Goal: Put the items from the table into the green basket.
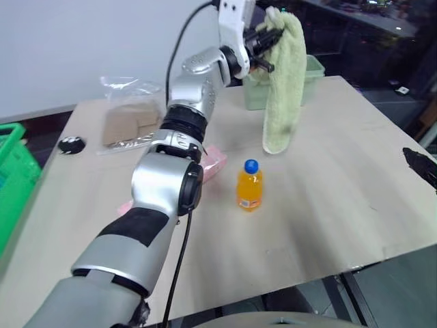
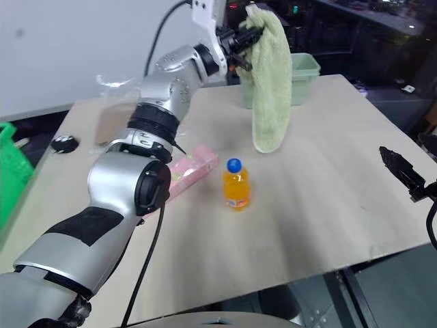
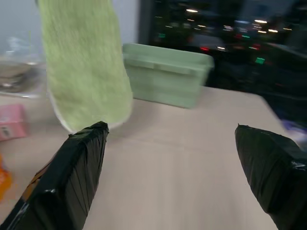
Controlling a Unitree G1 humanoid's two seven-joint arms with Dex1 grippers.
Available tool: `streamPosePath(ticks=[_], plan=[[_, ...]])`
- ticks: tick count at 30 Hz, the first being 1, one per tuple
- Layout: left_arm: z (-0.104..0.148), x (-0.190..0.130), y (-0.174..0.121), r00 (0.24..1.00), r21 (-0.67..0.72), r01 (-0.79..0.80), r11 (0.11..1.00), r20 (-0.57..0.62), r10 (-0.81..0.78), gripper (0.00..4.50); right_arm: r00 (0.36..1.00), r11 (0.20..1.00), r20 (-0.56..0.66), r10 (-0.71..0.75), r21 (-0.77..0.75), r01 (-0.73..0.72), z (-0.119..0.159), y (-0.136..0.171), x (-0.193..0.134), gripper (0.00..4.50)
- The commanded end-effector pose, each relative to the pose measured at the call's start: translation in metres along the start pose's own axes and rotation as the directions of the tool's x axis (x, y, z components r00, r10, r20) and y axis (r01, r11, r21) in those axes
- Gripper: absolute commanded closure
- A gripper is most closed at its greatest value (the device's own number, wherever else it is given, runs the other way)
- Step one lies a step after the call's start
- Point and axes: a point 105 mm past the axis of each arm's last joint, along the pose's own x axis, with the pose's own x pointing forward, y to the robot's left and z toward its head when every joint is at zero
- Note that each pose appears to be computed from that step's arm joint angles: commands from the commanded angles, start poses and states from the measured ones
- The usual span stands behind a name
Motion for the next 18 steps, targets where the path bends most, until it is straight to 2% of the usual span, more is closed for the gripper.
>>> streamPosePath(ticks=[1, 6, 10, 13, 18], plan=[[0.029, 0.016, -0.023, 0.995, 0.087, 0.076, 0.993, 0.063, -0.082, 4.45, 0.999, 0.999, 0.028, -0.023, -0.026, 0.024, 0.011, 0.006, -0.009, 0.0], [0.024, 0.034, -0.047, 0.992, 0.106, 0.11, 0.988, 0.052, -0.117, 4.45, 0.998, 0.999, 0.047, -0.04, -0.021, 0.041, 0.012, 0.013, -0.011, 0.0], [0.018, 0.042, -0.06, 0.991, 0.141, 0.131, 0.981, 0.015, -0.135, 2.93, 0.998, 0.999, 0.045, -0.039, -0.016, 0.04, 0.011, 0.016, -0.011, 0.0], [0.013, 0.042, -0.056, 0.995, 0.118, 0.103, 0.988, 0.0, -0.104, 1.4, 0.998, 0.999, 0.041, -0.047, -0.015, 0.047, 0.01, 0.015, -0.012, 0.0], [0.007, 0.035, -0.039, 0.999, 0.102, 0.04, 0.994, -0.016, -0.038, 1.4, 0.998, 0.999, 0.037, -0.047, -0.017, 0.047, 0.011, 0.013, -0.014, 0.0]])
